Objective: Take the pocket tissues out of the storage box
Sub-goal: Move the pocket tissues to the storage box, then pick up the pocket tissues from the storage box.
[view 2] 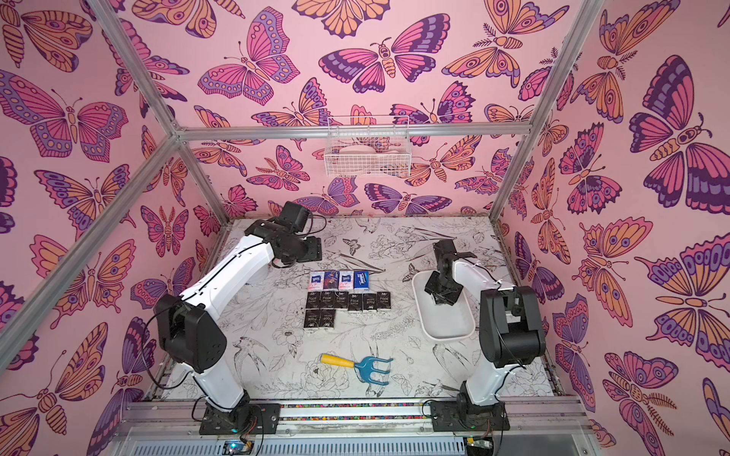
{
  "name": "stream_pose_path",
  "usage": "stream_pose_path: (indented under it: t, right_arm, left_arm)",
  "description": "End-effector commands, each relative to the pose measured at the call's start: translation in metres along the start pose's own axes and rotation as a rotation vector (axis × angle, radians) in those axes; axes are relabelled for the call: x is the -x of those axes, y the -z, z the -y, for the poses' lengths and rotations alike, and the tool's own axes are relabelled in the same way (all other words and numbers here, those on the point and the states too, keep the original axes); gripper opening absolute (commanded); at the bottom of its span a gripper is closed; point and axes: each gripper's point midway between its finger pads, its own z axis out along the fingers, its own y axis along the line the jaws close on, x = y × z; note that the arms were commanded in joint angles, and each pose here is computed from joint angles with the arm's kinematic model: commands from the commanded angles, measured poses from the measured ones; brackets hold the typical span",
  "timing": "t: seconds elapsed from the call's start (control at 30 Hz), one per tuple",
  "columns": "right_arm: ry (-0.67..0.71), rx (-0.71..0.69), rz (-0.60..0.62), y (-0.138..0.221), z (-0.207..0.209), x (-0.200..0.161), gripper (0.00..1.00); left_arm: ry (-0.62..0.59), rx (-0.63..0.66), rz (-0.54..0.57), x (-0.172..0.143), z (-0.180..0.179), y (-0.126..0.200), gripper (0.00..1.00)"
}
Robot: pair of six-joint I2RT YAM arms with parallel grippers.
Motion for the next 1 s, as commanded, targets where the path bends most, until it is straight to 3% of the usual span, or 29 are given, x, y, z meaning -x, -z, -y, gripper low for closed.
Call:
stream_pose_path:
  t: [0.0, 0.27, 0.43, 0.6, 0.97]
  right_arm:
    - [0.022, 0.029, 0.018, 0.023, 0.000, -0.001, 0.57]
    - [-0.040, 0.042, 0.035, 0.019, 0.010, -0.011, 0.60]
    - [-0.132, 0.145, 0.156, 0.022, 0.001, 0.003, 0.59]
    - [-0.214, 0.164, 0.216, 0.018, 0.006, 0.012, 0.59]
    - [-0.290, 0.151, 0.208, -0.002, 0.018, 0.014, 0.57]
  left_arm:
    - [-0.007, -0.008, -0.004, 0.004, 0.001, -0.002, 0.74]
    - [-0.009, -0.025, 0.000, 0.006, 0.005, 0.000, 0.74]
    - [-0.016, -0.017, 0.001, 0.004, 0.002, 0.002, 0.74]
    - [-0.020, -0.012, 0.005, 0.003, 0.001, 0.004, 0.74]
    - [-0.020, -0.002, -0.002, 0.000, -0.002, 0.002, 0.74]
